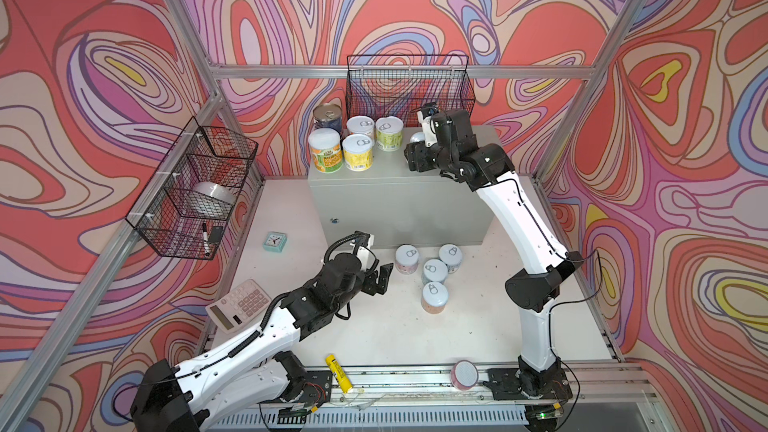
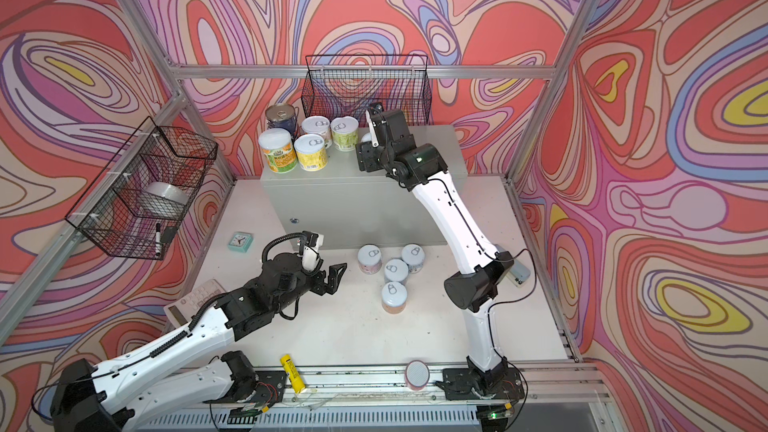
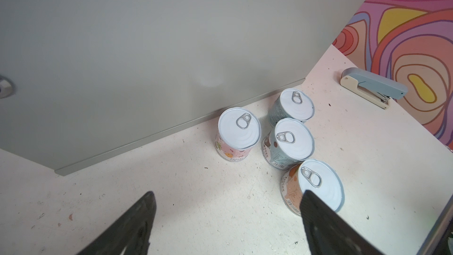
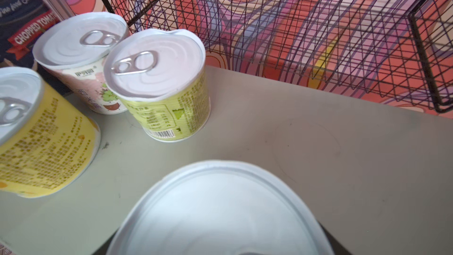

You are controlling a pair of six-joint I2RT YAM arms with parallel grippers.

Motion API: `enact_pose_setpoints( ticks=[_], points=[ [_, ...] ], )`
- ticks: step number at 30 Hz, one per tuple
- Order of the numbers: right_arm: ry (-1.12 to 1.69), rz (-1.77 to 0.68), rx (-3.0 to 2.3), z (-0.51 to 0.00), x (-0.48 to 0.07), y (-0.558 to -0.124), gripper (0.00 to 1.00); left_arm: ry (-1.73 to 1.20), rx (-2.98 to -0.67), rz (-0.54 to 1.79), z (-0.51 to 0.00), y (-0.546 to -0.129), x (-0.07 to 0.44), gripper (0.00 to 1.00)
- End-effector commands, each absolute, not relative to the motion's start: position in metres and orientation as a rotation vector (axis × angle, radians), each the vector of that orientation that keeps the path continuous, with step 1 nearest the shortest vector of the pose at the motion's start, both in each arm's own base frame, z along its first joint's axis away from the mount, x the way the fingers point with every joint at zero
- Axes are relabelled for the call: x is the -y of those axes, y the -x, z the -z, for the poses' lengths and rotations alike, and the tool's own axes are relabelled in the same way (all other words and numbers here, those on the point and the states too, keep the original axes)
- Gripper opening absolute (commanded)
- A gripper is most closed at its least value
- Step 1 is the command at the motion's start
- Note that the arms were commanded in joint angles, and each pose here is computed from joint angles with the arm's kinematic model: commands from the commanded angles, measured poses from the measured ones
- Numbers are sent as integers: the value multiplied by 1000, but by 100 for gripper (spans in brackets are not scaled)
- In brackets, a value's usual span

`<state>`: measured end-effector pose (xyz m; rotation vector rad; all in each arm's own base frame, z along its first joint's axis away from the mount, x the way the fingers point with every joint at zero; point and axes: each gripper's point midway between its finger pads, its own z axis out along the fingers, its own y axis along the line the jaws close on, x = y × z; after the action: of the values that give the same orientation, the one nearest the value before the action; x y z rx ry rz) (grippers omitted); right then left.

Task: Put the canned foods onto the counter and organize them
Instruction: 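Lower the yellow can onto the cabinet beside the green can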

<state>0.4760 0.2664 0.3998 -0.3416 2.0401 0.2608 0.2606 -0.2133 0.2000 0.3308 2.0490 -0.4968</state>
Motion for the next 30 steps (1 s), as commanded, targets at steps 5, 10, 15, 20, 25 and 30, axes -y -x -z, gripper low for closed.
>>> enact_pose_setpoints(
  ticks=[5,10,15,20,25,30],
  points=[
    [348,-271,-2025,-396,-270,-484,54,-287,-2050,470,-202,-262,204,93],
    [350,-280,-2018,-398,-271,-483,67,-288,-2046,460,-203,-261,201,93],
    [337,-281,-2006,-401,-270,-483,72,-292,-2053,446,-200,-262,200,93],
    [341,-295,-1997,-405,-271,-482,76,-284,-2044,443,-202,-261,198,93],
    [353,-298,-2003,-406,-272,-480,81,-281,-2046,443,-200,-261,197,93],
    [343,-295,-1996,-409,-269,-479,98,-282,-2049,441,-197,-263,198,94]
  ],
)
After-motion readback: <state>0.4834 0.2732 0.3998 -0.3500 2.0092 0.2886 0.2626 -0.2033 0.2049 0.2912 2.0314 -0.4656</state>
